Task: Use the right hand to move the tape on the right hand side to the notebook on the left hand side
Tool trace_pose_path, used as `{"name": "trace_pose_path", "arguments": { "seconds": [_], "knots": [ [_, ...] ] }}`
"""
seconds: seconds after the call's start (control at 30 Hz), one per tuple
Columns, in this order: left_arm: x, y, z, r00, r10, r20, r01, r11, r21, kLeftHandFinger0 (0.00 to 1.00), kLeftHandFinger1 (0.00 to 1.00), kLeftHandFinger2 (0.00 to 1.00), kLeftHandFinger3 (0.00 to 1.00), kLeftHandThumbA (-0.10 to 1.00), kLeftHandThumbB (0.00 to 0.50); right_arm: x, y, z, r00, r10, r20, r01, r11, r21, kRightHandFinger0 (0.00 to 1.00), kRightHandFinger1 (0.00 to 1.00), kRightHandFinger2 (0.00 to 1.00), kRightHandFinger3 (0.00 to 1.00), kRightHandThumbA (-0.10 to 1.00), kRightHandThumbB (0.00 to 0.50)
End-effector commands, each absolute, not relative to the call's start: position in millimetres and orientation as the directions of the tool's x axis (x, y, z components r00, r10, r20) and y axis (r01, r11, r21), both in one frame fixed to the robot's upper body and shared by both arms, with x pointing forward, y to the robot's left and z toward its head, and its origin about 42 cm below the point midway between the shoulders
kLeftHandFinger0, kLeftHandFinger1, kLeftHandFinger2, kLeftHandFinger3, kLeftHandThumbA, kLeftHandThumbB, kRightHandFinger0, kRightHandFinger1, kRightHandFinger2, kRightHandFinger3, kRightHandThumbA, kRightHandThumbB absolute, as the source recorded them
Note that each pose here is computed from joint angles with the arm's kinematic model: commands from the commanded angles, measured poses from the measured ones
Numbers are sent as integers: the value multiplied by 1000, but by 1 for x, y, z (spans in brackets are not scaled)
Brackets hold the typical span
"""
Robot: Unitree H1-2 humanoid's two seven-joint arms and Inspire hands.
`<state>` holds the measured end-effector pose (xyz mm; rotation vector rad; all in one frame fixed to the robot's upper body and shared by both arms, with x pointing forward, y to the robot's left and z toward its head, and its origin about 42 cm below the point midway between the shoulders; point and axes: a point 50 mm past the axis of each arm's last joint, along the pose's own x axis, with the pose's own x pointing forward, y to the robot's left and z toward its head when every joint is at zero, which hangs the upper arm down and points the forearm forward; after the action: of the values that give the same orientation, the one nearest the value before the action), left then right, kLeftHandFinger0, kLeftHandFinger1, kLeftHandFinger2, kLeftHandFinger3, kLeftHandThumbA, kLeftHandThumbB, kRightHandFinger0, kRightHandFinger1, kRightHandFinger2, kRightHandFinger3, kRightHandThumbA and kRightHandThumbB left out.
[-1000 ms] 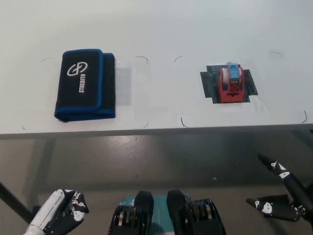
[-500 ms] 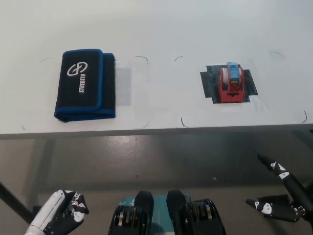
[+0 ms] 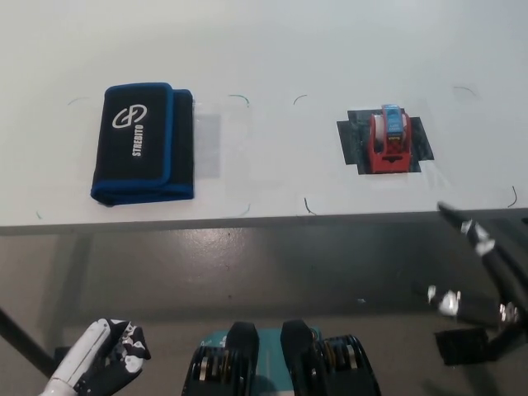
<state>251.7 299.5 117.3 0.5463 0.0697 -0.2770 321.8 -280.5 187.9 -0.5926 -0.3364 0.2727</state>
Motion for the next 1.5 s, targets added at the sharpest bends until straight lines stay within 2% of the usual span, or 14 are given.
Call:
{"name": "trace_pose_path", "arguments": {
  "seconds": [0.0,0.1,0.17,0.2,0.23,0.37,0.47,0.57,0.63,0.77,1.13,1.27,1.37,1.47],
  "knots": [
    [253,302,129,965,-245,-96,259,816,517,220,200,286,422,-26,74,355,-278,243,879,294,377,-17,807,-590,1000,1000,1000,1000,715,203],
    [247,302,125,964,-247,-104,264,816,515,213,190,275,424,-1,83,378,-274,262,873,293,389,-11,811,-585,1000,1000,1000,1000,655,181],
    [242,303,123,964,-244,-110,265,817,513,215,192,273,422,3,77,388,-272,267,871,293,393,-21,823,-567,1000,1000,1000,1000,653,193],
    [242,303,122,963,-244,-115,268,824,499,212,185,265,420,-23,74,395,-271,272,876,293,383,-39,834,-550,1000,1000,1000,1000,692,227],
    [242,303,122,963,-243,-116,268,825,497,202,179,262,424,-37,67,403,-269,275,873,303,383,-51,837,-546,1000,1000,1000,1000,674,207],
    [241,301,119,964,-236,-122,265,826,497,219,199,291,452,-31,63,444,-256,300,867,348,357,-73,797,-599,1000,1000,1000,1000,712,254],
    [243,299,119,964,-238,-119,265,826,498,189,166,252,453,-53,62,473,-250,319,867,361,343,-77,777,-625,1000,1000,1000,1000,776,299],
    [249,299,122,964,-240,-112,264,824,502,176,156,246,446,-58,65,492,-249,330,871,352,343,-89,799,-594,1000,1000,1000,1000,757,320],
    [250,299,122,964,-243,-109,264,825,499,170,148,235,437,-68,65,514,-250,333,886,341,314,-108,811,-576,1000,1000,1000,1000,771,366],
    [254,297,123,963,-254,-94,267,826,496,165,145,228,419,-76,71,541,-259,331,922,303,241,-116,810,-575,1000,1000,1000,1000,751,373],
    [251,298,122,965,-241,-103,260,828,498,171,156,246,425,-95,62,560,-282,304,968,224,110,-122,809,-574,1000,1000,1000,1000,718,373],
    [254,299,122,965,-243,-101,261,831,491,165,148,236,419,-56,64,558,-290,295,980,178,84,-105,836,-539,1000,1000,1000,1000,725,411],
    [254,299,121,964,-245,-102,263,830,493,150,139,227,410,-48,74,551,-296,269,984,169,53,-117,847,-519,1000,1000,1000,1000,712,364],
    [253,299,120,964,-245,-102,263,835,484,145,134,217,409,-64,72,547,-296,257,985,167,29,-127,841,-526,1000,1000,1000,1000,731,367]
  ]
}}
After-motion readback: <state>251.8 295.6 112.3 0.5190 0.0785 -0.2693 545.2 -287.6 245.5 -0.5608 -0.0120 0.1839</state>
